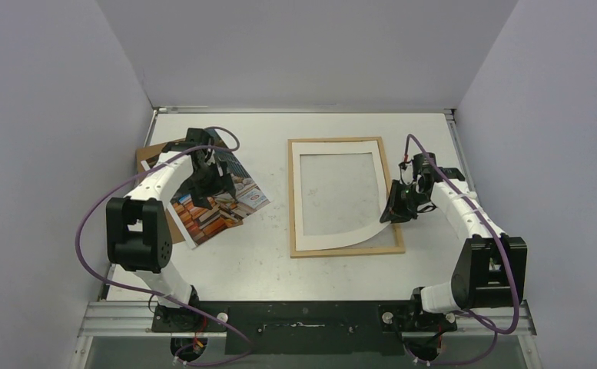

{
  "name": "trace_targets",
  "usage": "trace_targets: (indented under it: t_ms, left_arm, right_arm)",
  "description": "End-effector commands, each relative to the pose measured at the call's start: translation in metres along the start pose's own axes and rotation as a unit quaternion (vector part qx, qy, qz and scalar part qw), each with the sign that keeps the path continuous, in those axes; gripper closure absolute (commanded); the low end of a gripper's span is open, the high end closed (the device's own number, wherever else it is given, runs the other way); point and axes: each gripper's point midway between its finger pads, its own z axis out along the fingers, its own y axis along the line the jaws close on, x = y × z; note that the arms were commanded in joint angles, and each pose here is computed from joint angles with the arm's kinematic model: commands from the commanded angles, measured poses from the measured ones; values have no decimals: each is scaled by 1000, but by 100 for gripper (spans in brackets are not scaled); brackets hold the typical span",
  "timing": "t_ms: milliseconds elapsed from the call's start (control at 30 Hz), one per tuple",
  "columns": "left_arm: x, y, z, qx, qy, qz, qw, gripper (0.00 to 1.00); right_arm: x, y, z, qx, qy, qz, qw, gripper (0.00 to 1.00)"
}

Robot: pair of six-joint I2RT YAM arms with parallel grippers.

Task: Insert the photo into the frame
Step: Place the photo frame item in the photo frame.

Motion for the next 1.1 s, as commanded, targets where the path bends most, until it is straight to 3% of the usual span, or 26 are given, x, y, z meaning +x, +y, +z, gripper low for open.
trace_targets:
  t_ms: [0, 333, 667, 733, 767, 933, 1067]
  left_arm:
    - [-16, -11, -5, 9, -25, 6, 1000, 25]
    - [-15, -19, -3, 8, -23, 12, 1000, 25]
    - [-18, -32, -1, 9, -21, 26, 999, 25]
    - [-18, -36, 0, 12, -20, 30, 999, 25]
    - [-19, -39, 0, 14, -20, 32, 999, 25]
    - [-20, -45, 2, 17, -16, 39, 999, 25]
    - [-20, -48, 3, 18, -14, 45, 999, 25]
  right_arm:
    - [-9, -6, -8, 28, -22, -8, 999, 85]
    - [-7, -18, -16, 66, -29, 4, 997, 69]
    - [0, -38, -30, 132, -15, 2, 991, 68]
    - [-1, -30, -31, 112, -17, -6, 994, 52]
    - [-2, -25, -30, 95, -19, -8, 995, 49]
    - [-6, -2, -19, 28, -22, 3, 999, 51]
    - [-14, -1, -18, 27, -35, 4, 999, 51]
